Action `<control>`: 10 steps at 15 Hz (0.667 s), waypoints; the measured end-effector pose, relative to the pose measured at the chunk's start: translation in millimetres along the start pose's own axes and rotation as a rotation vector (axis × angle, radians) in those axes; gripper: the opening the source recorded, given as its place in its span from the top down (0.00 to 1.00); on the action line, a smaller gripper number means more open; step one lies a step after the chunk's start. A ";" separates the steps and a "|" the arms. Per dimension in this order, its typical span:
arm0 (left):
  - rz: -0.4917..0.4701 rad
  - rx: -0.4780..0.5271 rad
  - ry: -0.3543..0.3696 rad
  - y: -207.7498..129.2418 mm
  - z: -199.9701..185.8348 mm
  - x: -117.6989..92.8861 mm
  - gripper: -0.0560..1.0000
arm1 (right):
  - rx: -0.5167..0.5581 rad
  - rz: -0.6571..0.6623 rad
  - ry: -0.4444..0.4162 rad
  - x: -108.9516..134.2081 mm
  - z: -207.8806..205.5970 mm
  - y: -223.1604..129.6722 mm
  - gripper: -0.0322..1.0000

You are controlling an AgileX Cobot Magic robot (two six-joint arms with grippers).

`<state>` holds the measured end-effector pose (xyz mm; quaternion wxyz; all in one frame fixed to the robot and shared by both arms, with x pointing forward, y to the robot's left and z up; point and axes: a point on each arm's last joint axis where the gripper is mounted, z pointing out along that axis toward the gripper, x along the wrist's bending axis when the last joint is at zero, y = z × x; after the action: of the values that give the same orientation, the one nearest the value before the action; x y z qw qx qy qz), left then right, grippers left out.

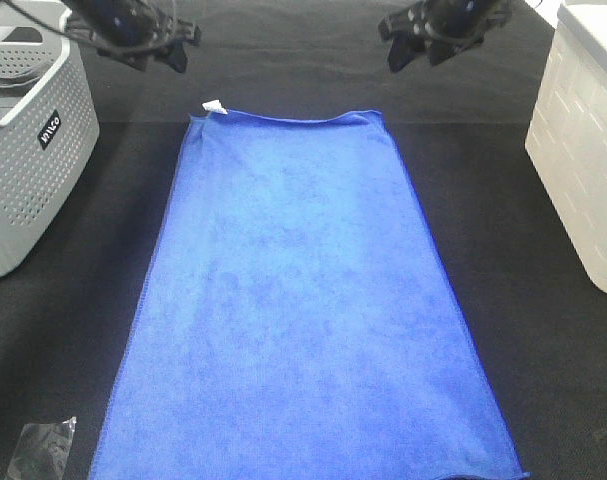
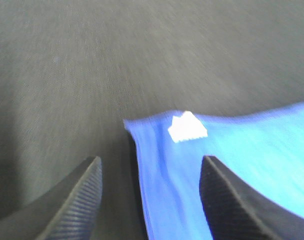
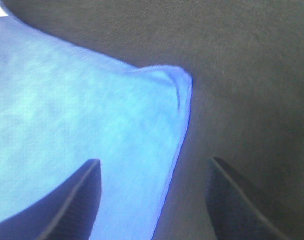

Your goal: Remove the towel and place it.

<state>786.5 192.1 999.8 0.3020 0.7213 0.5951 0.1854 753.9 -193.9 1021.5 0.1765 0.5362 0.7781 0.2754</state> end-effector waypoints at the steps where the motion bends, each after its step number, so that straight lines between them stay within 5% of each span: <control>1: -0.003 0.031 -0.005 2.6 -13.7 -2.0 0.40 | 0.021 0.014 0.009 2.5 -16.7 2.6 0.36; 4: -0.005 0.102 0.000 9.3 -53.4 -5.3 0.32 | 0.049 0.071 -0.001 8.1 -74.4 11.0 0.31; 8: -0.016 0.142 0.093 13.6 -88.6 26.4 0.31 | 0.053 0.135 -0.046 -4.8 -128.9 12.2 0.30; 10: -0.109 0.084 0.171 20.4 -128.9 82.6 0.31 | -0.013 0.223 -0.136 -44.2 -180.7 8.3 0.30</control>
<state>739.3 297.7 1102.1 0.2294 0.6815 0.6642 0.2044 673.1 -276.1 1167.8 0.2006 0.6358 0.6980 0.2615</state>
